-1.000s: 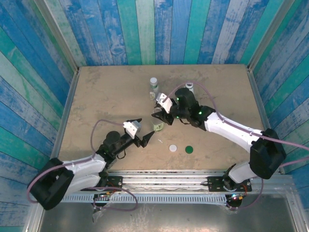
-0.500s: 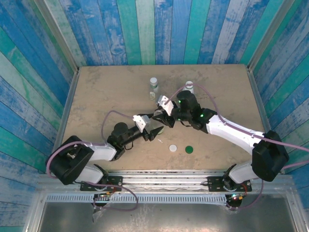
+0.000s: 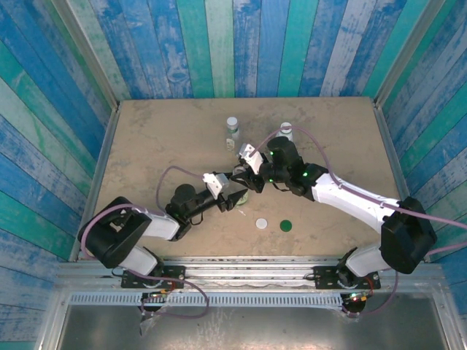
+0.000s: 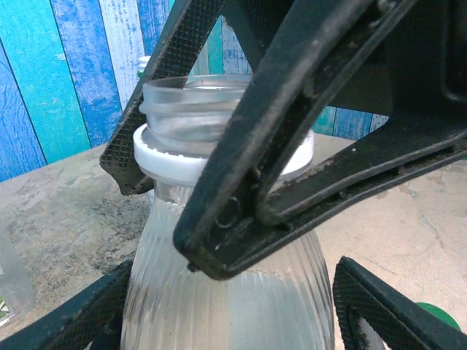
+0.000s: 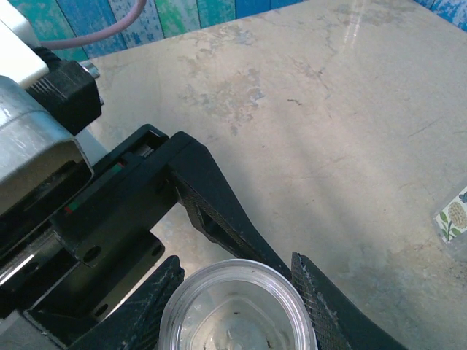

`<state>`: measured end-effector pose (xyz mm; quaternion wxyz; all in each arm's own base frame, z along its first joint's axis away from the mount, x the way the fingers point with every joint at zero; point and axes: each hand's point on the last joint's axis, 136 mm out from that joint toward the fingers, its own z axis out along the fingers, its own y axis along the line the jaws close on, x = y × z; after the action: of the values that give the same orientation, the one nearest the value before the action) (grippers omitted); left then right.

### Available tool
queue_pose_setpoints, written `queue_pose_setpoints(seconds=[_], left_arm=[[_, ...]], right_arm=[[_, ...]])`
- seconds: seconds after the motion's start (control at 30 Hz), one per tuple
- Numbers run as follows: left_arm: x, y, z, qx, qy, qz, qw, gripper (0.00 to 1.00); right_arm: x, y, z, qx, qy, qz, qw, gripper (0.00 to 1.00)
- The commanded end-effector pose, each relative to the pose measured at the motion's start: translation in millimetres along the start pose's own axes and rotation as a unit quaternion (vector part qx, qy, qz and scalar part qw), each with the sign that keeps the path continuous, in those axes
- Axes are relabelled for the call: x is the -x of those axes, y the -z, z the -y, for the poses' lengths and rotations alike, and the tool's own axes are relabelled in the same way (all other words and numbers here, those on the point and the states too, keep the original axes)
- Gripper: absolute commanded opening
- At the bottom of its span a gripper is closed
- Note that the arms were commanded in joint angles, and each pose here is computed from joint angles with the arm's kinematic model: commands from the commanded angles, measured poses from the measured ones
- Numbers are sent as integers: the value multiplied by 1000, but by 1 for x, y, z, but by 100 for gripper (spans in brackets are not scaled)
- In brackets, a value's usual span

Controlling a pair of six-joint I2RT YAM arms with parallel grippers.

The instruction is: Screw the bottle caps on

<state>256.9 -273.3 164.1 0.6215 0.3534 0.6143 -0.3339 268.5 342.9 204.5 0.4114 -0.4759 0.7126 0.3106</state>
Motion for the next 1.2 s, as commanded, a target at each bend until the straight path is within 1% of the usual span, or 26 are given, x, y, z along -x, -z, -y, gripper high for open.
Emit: queue_pose_setpoints(seconds=[0.0, 0.03, 0.1, 0.13, 0.17, 0.27, 0.33, 0.47, 0.53, 0.6, 0.7, 0.8, 1.0, 1.17], left_arm=[[-2, -5, 4, -15, -8, 2, 1000, 69], [-3, -5, 5, -16, -9, 0, 1000, 68], [-5, -5, 5, -18, -9, -3, 1000, 61], [-5, -6, 4, -18, -8, -5, 1000, 56], [-7, -6, 5, -19, -9, -6, 1000, 54], [-6, -5, 5, -18, -9, -5, 1000, 54], [-6, -4, 5, -17, -10, -4, 1000, 54], [-7, -3, 4, -12, -11, -2, 1000, 54], [-8, -2, 4, -10, -12, -2, 1000, 54], [-10, -1, 3, -8, -12, -2, 1000, 54], [-13, 1, 3, -5, -14, -3, 1000, 54], [-16, 2, 2, 1, -16, -4, 1000, 54], [-23, 4, 1, 6, -17, -11, 1000, 55], [-25, 6, 0, 9, -19, -16, 1000, 55]], right_arm=[[11, 2, -3, 9, 0, 23, 1000, 35], [11, 2, -2, 8, 0, 22, 1000, 36], [10, 1, -2, 7, -1, 21, 1000, 36], [10, 1, -2, 7, -1, 21, 1000, 36], [10, 1, -1, 7, -1, 21, 1000, 37], [12, 2, -1, 6, -3, 23, 1000, 40], [13, 4, -2, 4, -3, 25, 1000, 47], [20, 18, -2, -12, -6, 41, 999, 67], [21, 27, -1, -28, -10, 49, 998, 74], [17, 37, 2, -53, -21, 56, 997, 76], [0, 51, 6, -100, -42, 51, 993, 77], [-26, 63, 7, -152, -64, 40, 985, 77], [-91, 63, -10, -185, -111, -21, 976, 77], [-142, 59, -20, -201, -148, -90, 964, 76]])
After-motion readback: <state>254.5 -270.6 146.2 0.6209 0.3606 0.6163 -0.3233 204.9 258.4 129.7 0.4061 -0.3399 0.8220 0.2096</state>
